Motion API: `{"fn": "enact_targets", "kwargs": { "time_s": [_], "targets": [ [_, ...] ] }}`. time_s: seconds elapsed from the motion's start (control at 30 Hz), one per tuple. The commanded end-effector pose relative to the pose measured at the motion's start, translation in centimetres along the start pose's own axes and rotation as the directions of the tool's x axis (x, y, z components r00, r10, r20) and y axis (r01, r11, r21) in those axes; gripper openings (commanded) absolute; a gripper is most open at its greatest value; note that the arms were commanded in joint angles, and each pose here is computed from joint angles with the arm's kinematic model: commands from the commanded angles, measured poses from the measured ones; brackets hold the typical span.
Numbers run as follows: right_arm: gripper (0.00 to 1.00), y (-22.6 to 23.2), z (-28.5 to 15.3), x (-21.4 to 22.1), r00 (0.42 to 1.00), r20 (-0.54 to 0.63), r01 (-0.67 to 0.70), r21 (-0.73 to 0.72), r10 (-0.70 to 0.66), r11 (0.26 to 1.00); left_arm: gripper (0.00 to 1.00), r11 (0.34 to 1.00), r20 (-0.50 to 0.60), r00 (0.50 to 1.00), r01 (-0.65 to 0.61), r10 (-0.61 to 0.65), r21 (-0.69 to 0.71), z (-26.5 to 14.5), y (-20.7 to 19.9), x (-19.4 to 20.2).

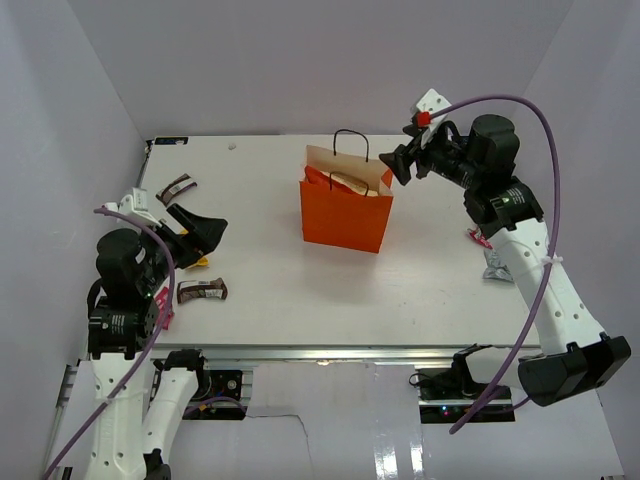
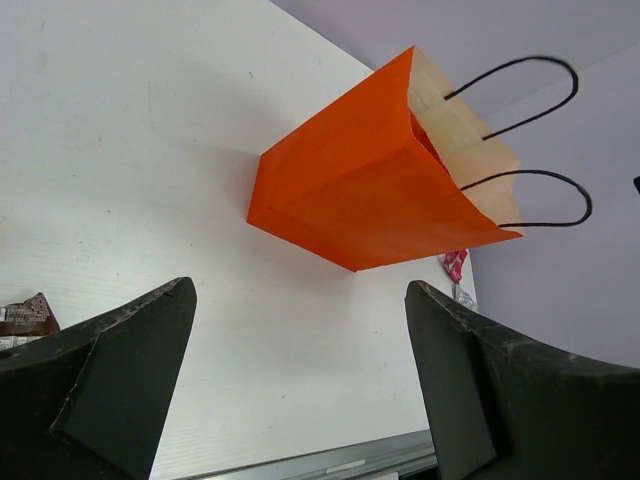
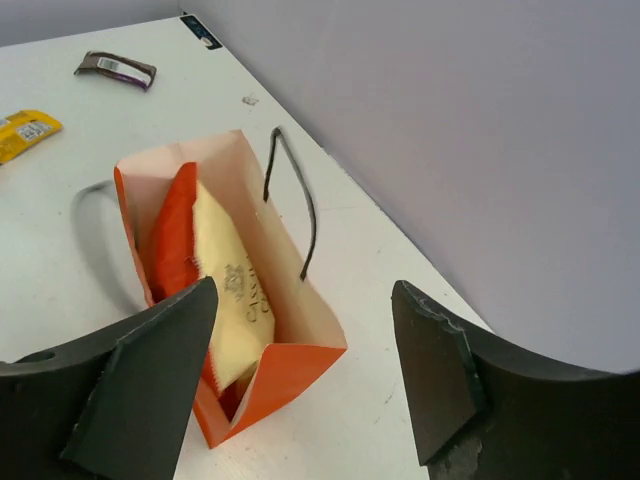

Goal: Place the snacks into the paper bag

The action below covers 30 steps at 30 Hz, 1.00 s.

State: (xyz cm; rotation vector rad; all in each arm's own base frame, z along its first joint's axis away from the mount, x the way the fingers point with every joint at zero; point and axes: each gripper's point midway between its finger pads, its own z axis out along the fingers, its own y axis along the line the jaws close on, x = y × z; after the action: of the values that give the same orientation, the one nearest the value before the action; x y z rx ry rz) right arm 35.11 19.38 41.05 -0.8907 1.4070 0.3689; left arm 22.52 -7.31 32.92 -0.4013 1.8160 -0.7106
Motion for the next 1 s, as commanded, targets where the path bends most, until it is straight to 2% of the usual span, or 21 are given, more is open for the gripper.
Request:
{"fn": "enact_targets", "kwargs": {
  "time_s": [0.0,0.1,0.2,0.37,0.47,0.5,0.53,0.6,0.67,0.77,0.83,0.87,0.93,0.97],
  "targets": [
    [0.78,-0.8,-0.2,-4.1,0.995,0.096,0.012,0.006,-0.013,1.000,0.96,1.000,-0.008,1.000,0.008,-0.008,0.002,0.8,0.2,0.0],
    [0.87,-1.4,-0.6,-5.3,0.995,0.096,-0.008,0.021,0.006,1.000,0.96,1.000,-0.025,0.999,0.019,-0.019,-0.024,1.4,1.0,0.5],
    [0.93,-2.1,-1.2,-3.6,0.998,0.022,-0.064,0.040,0.063,0.997,0.96,0.997,-0.056,0.997,0.048,-0.052,-0.067,2.0,2.2,1.6],
    [0.98,-5.3,-4.5,5.1,0.948,-0.189,-0.221,0.191,0.257,0.956,0.96,0.989,-0.097,0.990,0.087,-0.099,-0.121,2.5,3.9,3.4],
    [0.98,-5.9,-7.5,13.6,0.827,-0.391,-0.291,0.319,0.405,0.902,0.96,0.984,-0.113,0.985,0.111,-0.127,-0.139,2.6,4.7,4.5],
    [0.98,-6.5,-9.5,17.9,0.756,-0.461,-0.287,0.404,0.464,0.868,0.96,0.983,-0.117,0.984,0.115,-0.132,-0.144,2.7,4.9,4.8],
    [0.98,-6.5,-10.8,20.4,0.701,-0.503,-0.279,0.460,0.506,0.843,0.96,0.980,-0.127,0.982,0.123,-0.143,-0.153,2.8,5.3,5.3],
    [0.98,-6.8,-14.4,25.9,0.574,-0.562,-0.225,0.591,0.596,0.774,0.96,0.980,-0.135,0.980,0.127,-0.149,-0.156,2.8,5.5,5.7],
    [0.97,-7.3,-17.4,29.0,0.480,-0.599,-0.125,0.676,0.640,0.726,0.96,0.978,-0.142,0.977,0.132,-0.156,-0.162,3.0,5.8,6.1],
    [0.98,-6.4,-20.7,33.1,0.352,-0.677,0.007,0.693,0.647,0.721,0.96,0.976,-0.150,0.975,0.141,-0.166,-0.166,3.2,6.1,6.5],
    [0.98,-5.5,-22.2,35.4,0.282,-0.711,0.052,0.682,0.645,0.729,0.96,0.976,-0.158,0.972,0.146,-0.172,-0.165,3.4,6.2,6.8],
    [0.98,-5.3,-22.4,36.0,0.267,-0.722,0.058,0.674,0.639,0.737,0.96,0.975,-0.162,0.971,0.147,-0.174,-0.164,3.4,6.2,6.9],
    [0.98,-4.7,-23.0,37.3,0.243,-0.756,0.082,0.640,0.608,0.764,0.96,0.975,-0.169,0.970,0.149,-0.177,-0.165,3.5,6.3,7.2],
    [0.98,-5.4,-22.8,37.6,0.265,-0.763,0.106,0.631,0.590,0.768,0.96,0.975,-0.171,0.969,0.149,-0.177,-0.165,3.6,6.4,7.2]
  ]
}}
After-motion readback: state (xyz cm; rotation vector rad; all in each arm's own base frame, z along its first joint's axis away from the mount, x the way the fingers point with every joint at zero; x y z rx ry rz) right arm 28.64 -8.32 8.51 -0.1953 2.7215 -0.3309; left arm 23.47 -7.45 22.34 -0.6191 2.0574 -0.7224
